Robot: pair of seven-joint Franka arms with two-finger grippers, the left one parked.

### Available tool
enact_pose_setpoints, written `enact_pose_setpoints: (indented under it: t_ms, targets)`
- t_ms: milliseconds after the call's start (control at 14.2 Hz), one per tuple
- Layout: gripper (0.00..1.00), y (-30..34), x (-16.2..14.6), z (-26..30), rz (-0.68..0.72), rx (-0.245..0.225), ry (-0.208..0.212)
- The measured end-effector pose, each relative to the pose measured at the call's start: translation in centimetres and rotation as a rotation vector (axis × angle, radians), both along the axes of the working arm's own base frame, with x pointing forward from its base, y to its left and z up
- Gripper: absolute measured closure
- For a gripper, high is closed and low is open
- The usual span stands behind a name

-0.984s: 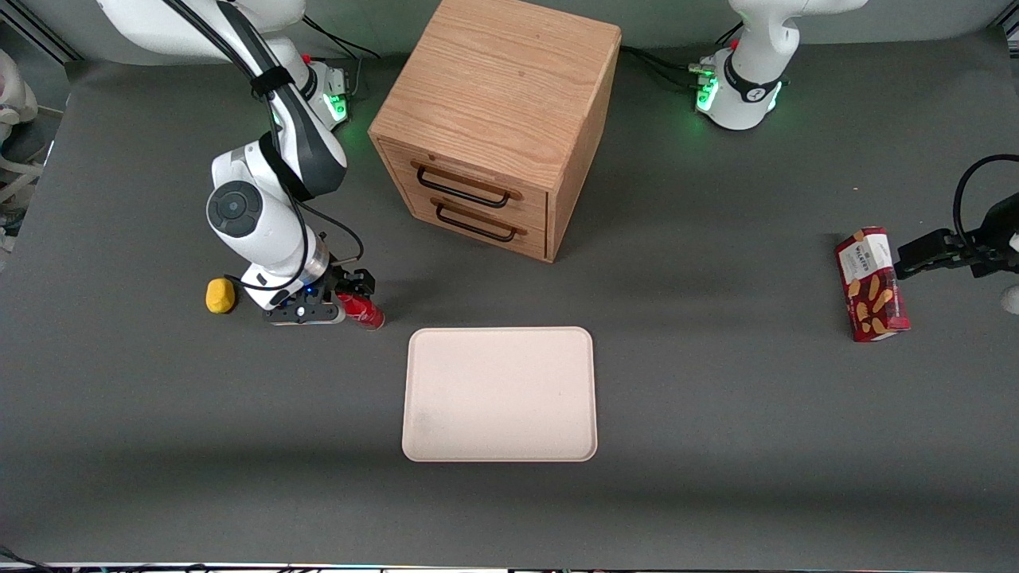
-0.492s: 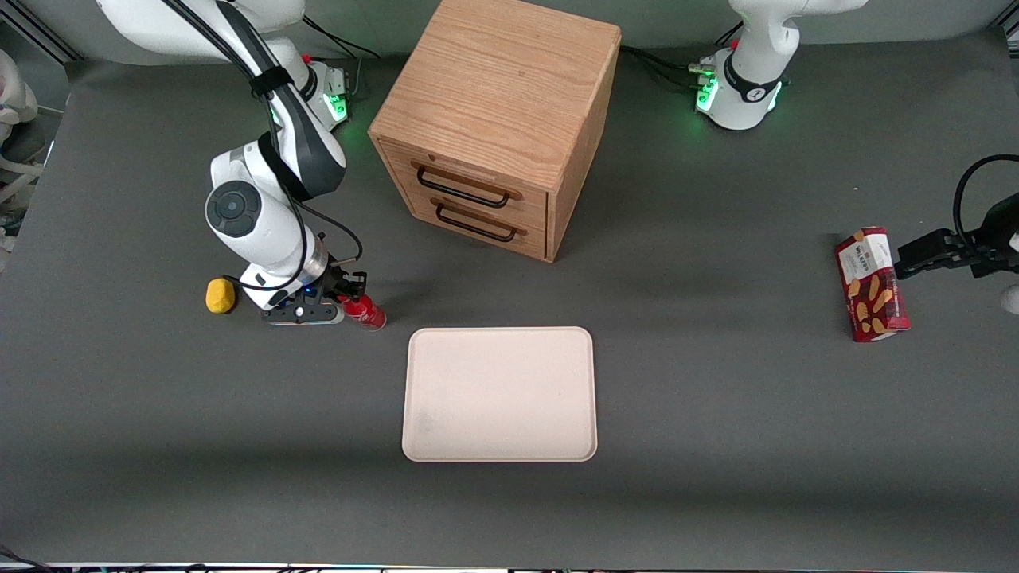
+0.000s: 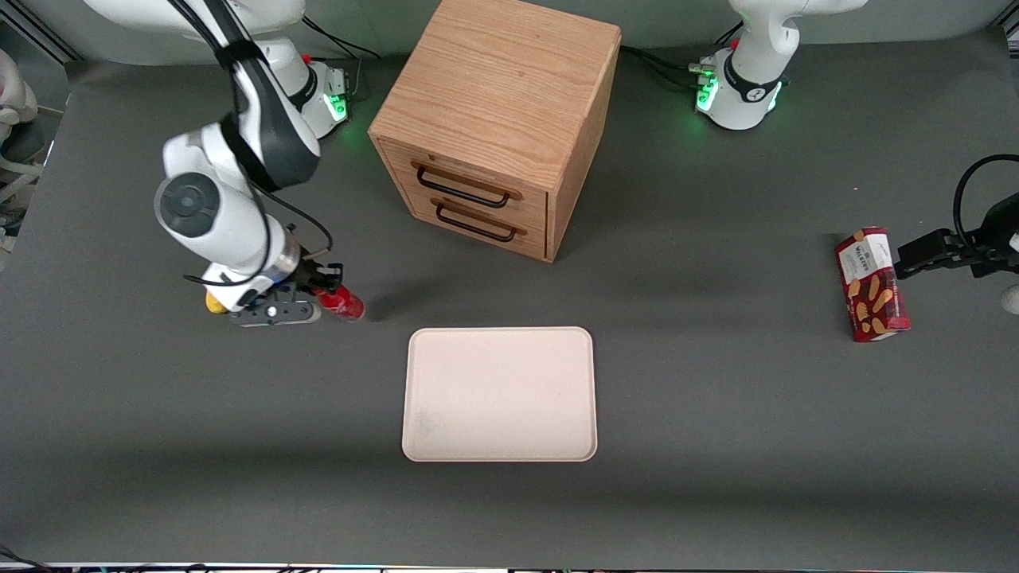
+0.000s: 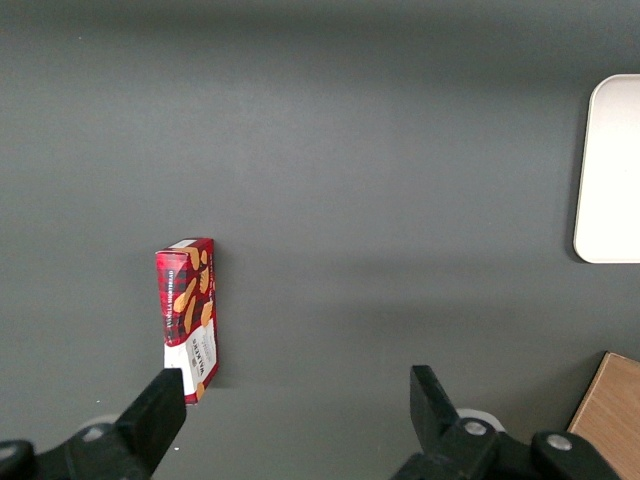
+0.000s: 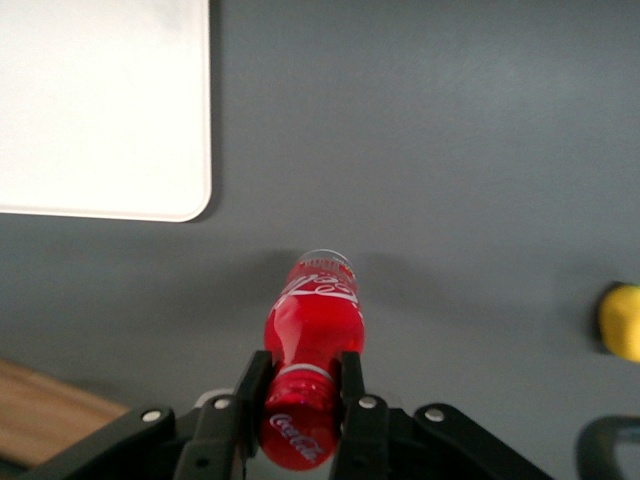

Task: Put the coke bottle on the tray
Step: 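Lift the bottle and pull it back toward the right arm, then carry the bottle over the cream tray and stand it upright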

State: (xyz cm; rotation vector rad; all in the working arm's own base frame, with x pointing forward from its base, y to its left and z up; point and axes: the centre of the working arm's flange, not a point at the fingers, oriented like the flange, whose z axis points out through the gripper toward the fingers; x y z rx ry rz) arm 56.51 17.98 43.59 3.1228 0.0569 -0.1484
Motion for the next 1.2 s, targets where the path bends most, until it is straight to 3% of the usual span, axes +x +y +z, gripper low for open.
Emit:
enact_pose_setpoints:
  t_ms: [281, 492, 773, 984, 1195]
  targets:
    - [0.68, -0.1, 1.1, 12.0, 0.003, 0.003, -0.006]
    - [0.68, -0.3, 2.4, 16.3, 0.005, 0.011, 0.017]
    - [0.68, 1.3, 5.6, 15.8, 0.027, 0.051, 0.005]
    - [0.68, 3.8, 8.4, 13.9, 0.057, 0.098, -0.057]
    - [0.68, 6.8, 10.7, 10.6, 0.089, 0.116, -0.126]
